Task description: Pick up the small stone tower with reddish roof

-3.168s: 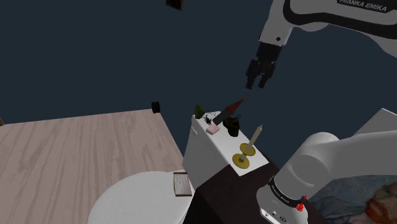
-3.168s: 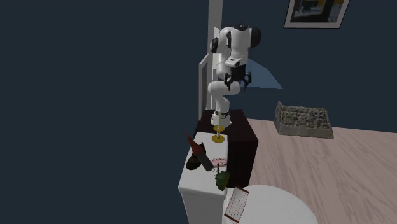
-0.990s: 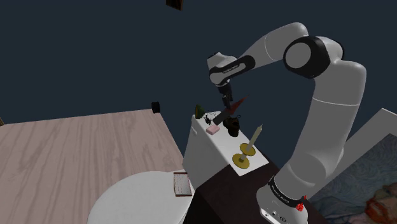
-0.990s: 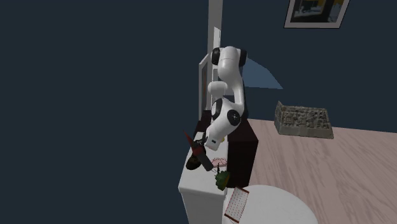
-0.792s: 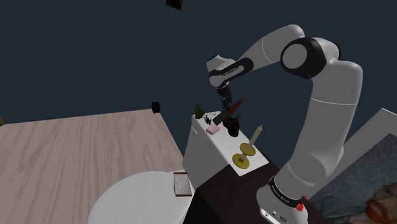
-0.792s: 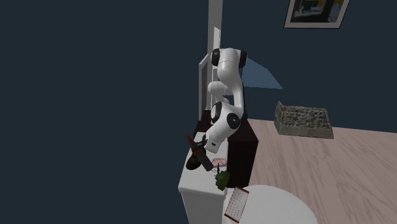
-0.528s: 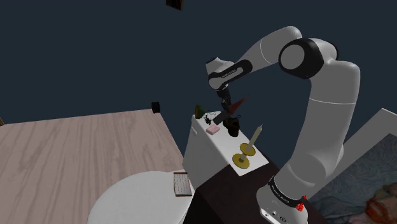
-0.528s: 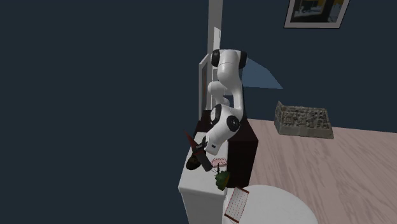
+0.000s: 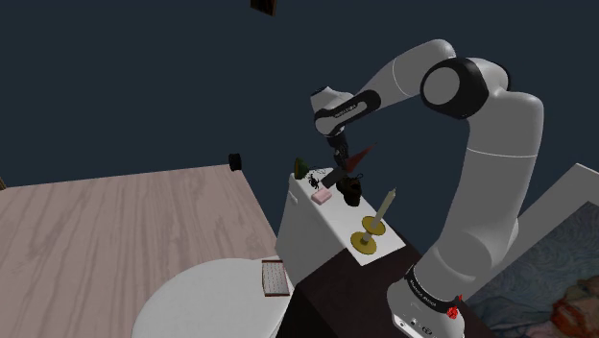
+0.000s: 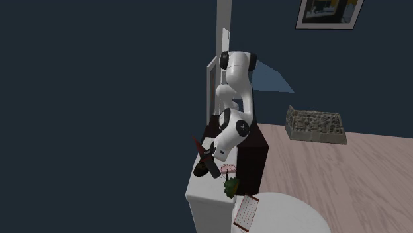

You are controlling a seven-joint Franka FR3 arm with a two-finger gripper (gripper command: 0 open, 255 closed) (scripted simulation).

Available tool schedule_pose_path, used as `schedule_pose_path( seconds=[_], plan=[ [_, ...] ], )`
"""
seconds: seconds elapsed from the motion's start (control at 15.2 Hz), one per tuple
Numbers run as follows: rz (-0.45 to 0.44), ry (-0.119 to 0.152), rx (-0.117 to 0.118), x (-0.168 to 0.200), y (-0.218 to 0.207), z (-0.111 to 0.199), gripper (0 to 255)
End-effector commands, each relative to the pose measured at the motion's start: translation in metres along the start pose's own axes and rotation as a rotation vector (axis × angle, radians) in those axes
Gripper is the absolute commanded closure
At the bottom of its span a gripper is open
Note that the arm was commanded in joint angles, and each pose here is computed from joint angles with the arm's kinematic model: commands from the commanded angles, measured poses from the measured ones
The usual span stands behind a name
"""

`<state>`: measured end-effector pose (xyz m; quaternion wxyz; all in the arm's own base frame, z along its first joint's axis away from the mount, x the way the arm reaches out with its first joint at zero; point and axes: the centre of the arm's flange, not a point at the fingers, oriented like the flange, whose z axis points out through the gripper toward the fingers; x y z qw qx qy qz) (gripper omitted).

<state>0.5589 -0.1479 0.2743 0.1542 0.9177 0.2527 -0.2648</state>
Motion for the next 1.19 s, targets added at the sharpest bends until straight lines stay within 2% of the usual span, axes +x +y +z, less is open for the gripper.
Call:
schedule_pose_path(
  seconds=[0.0, 0.99, 1.12],
  plan=[
    [-0.001, 0.000, 0.000, 0.001, 0.000, 0.001, 255],
    [-0.001, 0.000, 0.000, -0.044, 0.012, -0.063, 255],
    [-0.001, 0.000, 0.000, -0.044, 0.012, -0.064, 255]
  ],
)
